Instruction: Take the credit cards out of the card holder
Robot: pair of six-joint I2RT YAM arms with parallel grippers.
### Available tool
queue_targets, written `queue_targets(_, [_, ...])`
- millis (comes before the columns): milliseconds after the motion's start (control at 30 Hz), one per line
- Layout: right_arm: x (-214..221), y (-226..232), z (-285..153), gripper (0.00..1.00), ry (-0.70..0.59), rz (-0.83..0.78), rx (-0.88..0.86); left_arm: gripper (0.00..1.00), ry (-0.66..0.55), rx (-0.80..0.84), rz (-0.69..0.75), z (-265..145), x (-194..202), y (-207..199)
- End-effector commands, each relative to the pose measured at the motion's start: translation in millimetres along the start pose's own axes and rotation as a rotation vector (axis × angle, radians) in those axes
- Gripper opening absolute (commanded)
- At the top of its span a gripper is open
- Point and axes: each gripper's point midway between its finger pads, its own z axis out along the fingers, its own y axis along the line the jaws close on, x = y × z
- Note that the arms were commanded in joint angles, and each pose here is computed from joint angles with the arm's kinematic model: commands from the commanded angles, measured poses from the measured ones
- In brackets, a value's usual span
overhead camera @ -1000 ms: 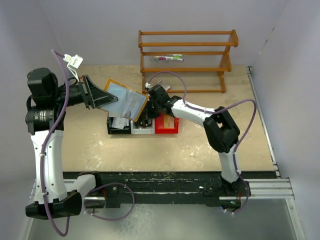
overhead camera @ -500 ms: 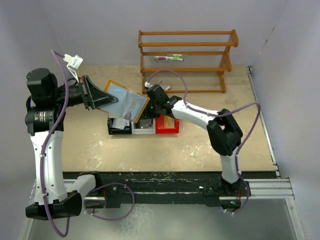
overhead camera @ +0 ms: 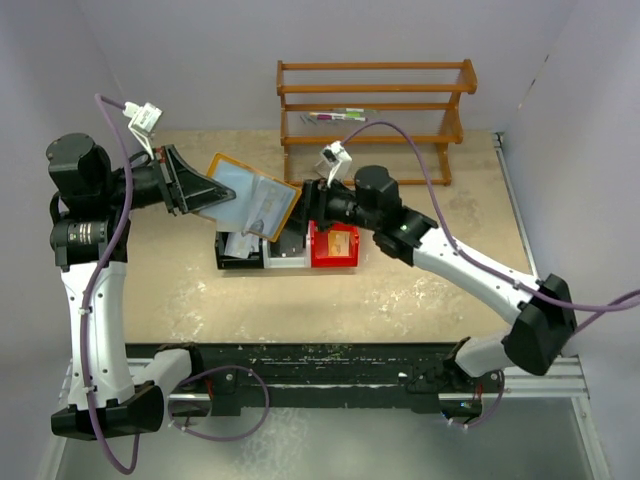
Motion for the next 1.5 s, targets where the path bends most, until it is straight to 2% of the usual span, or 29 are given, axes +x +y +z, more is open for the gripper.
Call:
queue_targets(0, [15.1,53.0,-27.2,0.84,-0.014,-0.053,-0.354,0.00,-0.007,0.047,0.017,-1.3,-8.7,-14.3])
queue_targets(133, [30.2,84.2,-58.3,0.83,-0.025,-0.084,-0.599,0.00,-0.001,0.062,-0.018,-1.0,-9.5,-16.1])
queue_targets(233, [23.4,105.0,-75.9,0.81,-0.065,-0.094,-0.723,0.00,-0.003,0.069,-0.030,-0.9,-9.9,-17.3])
queue_targets(467, [-20.5,136.4,-90.8,0.80,-0.224,-0.074,-0.830,0.00,0.007,0.075,-0.059,-0.9,-5.7,-15.0])
queue_targets(633, [-39.0,137.3,-83.7,0.76,-0.282,-0.025,-0.807,0.00,0.007,0.075,-0.068,-1.1,-3.3,-13.8])
queue_targets(733, [-55.1,147.1,-89.0,0.69,-0.330,-0.029,-0.826,0.00,0.009,0.074,-0.074,-1.2,-0.8,-13.2])
queue_targets(900, [-58.1,149.8,-90.3,0.47,-0.329,-0.021,-0.831,0.00,0.017,0.070,-0.088,-0.9,5.2,-6.5])
queue_targets(1067, [-54.3,148.8,-88.6,0.16,-0.296,-0.011,-0.818,0.01,0.025,0.048,-0.085,0.2,13.4,7.6])
queue_targets(1167, [-41.4,143.7,-82.5,0.03,-0.208,-0.013,-0.778,0.31,0.024,-0.004,-0.043,0.6,13.8,22.8])
queue_targets(1233, [-38.3,124.6,-65.8,0.00,-0.158,-0.011,-0.628,0.56,0.009,-0.122,0.017,-1.6,9.1,39.0])
queue_targets(1267, [-35.4,108.8,-55.1,0.00,-0.133,-0.049,-0.521,0.62,0.000,-0.197,0.063,-4.4,5.0,48.3])
queue_targets(1400, [-18.4,58.8,-37.2,0.00,0.004,-0.049,-0.208,0.77,-0.090,-0.522,0.263,-29.2,-23.5,80.8])
queue_targets(1467, [-19.9,36.1,-32.9,0.00,0.005,-0.069,-0.078,0.81,-0.139,-0.599,0.370,-39.5,-35.3,83.4])
